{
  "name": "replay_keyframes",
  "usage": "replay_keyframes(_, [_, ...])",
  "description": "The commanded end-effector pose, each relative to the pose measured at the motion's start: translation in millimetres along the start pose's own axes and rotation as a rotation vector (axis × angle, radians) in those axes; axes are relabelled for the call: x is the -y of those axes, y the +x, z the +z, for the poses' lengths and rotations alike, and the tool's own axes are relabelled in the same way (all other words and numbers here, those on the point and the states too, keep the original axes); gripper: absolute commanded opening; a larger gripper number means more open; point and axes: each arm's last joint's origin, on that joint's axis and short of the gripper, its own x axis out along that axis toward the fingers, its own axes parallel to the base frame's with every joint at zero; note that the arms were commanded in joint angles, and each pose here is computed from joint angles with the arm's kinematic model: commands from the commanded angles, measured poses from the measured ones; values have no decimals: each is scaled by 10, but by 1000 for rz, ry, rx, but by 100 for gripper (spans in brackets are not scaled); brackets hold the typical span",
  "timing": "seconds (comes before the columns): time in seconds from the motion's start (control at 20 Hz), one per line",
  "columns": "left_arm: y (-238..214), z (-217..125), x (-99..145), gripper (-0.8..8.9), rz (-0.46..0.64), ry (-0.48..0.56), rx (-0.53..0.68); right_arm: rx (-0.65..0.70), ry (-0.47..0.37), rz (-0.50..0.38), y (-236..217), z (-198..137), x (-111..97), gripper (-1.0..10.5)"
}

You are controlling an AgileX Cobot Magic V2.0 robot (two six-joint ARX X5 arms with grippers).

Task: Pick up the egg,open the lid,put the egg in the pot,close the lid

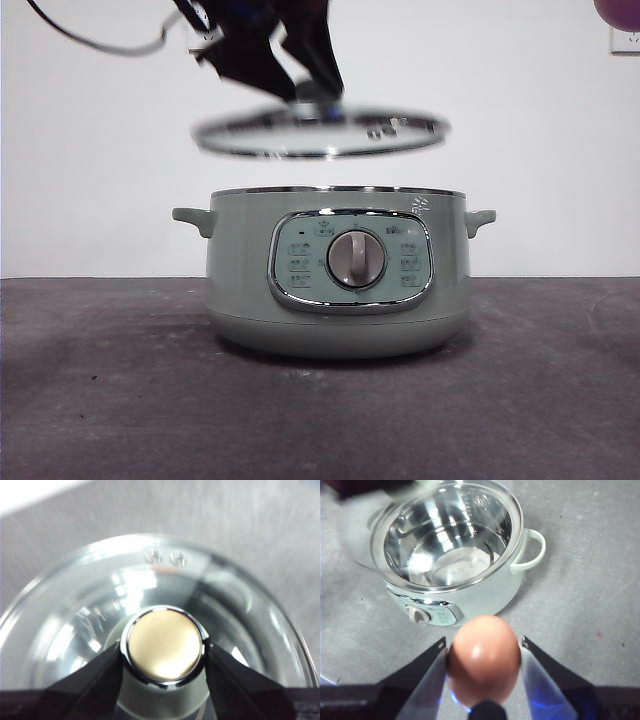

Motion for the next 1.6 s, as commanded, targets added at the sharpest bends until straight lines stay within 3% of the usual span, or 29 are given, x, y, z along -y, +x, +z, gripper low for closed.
replay_keyframes(0.05, [-386,177,30,-8,4,15,113,32,-7,-1,16,25,1,-16])
replay_keyframes(0.2, [-864,235,97,-8,13,23,157,38,-8,8,86,68,5,-17])
replay_keyframes(0.35, [-1402,216,168,-8,73,44,189,50,-13,94,285,176,3,-17])
replay_keyframes(0.55, [-1973,76,243,-8,144,41,189,79,-29,127,656,365,6,-17])
replay_keyframes(0.85, [-2579,-164,335,-8,187,36,206,40,-130,187,1357,878,-181,-17])
replay_keyframes(1.1, [-2780,-291,370,-8,189,31,195,-38,-202,220,2067,1101,-341,-17])
replay_keyframes(1.35, [-2811,-336,378,-8,187,26,171,-131,-303,194,2627,939,-426,-17])
replay_keyframes(1.6, [-2810,-338,380,-8,182,27,170,-172,-352,165,2839,820,-480,-17])
